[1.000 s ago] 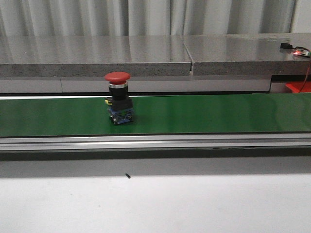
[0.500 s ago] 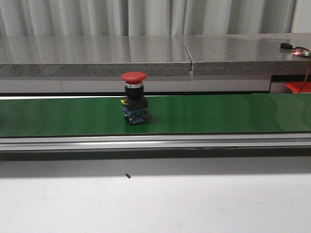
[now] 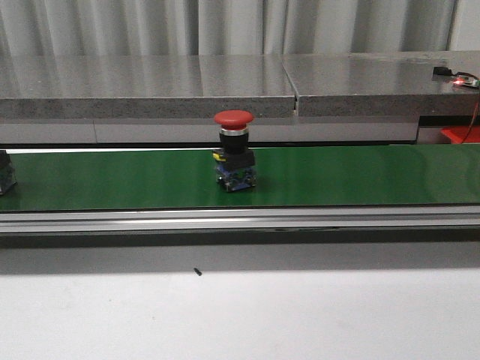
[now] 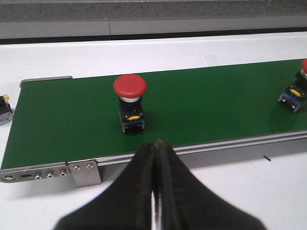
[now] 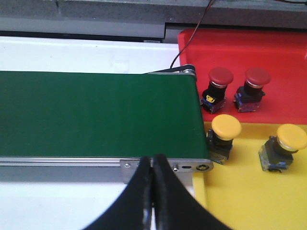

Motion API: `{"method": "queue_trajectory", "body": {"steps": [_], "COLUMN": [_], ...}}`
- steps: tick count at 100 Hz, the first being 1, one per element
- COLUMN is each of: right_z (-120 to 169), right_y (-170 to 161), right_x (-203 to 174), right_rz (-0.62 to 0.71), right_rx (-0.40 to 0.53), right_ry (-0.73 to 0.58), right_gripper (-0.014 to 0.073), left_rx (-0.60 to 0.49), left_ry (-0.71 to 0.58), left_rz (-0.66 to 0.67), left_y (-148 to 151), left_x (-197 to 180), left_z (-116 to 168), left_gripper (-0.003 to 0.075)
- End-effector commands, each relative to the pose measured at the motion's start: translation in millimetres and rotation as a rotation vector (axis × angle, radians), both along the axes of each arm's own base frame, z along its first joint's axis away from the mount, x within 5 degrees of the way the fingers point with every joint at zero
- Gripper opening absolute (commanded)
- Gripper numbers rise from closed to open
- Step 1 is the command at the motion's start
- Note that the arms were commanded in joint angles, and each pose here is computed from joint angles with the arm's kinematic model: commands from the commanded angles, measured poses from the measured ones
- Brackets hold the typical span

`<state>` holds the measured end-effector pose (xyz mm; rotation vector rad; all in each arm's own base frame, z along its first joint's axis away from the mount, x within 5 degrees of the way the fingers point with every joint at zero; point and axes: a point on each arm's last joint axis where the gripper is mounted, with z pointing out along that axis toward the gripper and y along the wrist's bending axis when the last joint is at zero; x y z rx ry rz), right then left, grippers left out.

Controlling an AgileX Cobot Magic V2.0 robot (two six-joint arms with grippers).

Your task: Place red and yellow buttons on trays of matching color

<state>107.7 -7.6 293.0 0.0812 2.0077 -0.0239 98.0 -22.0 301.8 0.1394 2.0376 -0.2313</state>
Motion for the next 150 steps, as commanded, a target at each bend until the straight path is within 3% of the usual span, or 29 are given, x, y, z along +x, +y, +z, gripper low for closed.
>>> {"method": "queue_trajectory", "body": {"steps": [1, 32, 39, 48, 70, 77, 132, 150], "right_z": [22.9, 52.4, 57.1, 60.8, 61.6, 60.4, 41.1, 31.7], "right_y": [1.1, 24.2, 32.6, 45.0, 77.3, 88.5, 141.4, 152.3], "right_x": [10.2, 54.6, 65.7, 80.3, 115.8, 125.7, 195.4, 213.1], "right_rz": [0.018, 0.192, 0.238, 0.296, 0.407, 0.439, 0.556, 0.587], "right_rx": [-0.004, 0.002, 0.000, -0.006, 0.003, 0.014, 0.041, 0.072], "right_ry": [-0.058, 0.112, 0.154, 0.210, 0.312, 0.359, 0.639, 0.655], "right_gripper": [-0.0067, -0.0062, -0.0027, 0.0089, 0.0498, 0.0568, 0.0580, 0.0580], "left_rx": [-0.027, -0.027, -0.027, -0.027, -0.027, -0.027, -0.027, -0.027], "left_ry": [-0.079, -0.079, -0.079, -0.079, -0.079, -0.079, -0.079, -0.079], "left_rz": [0.007, 0.007, 0.007, 0.007, 0.007, 0.007, 0.007, 0.007], "left_y": [-0.6, -0.6, -0.6, -0.6, -0.6, -0.6, -0.6, -0.6], "left_x": [2.2, 2.2, 2.2, 2.2, 2.2, 2.2, 2.2, 2.2], "left_z": [12.9, 12.9, 12.9, 12.9, 12.9, 12.9, 12.9, 12.9], "left_gripper": [-0.0020, -0.0020, -0.0020, -0.0020, -0.0020, -0.0020, -0.0020, -0.0020]}}
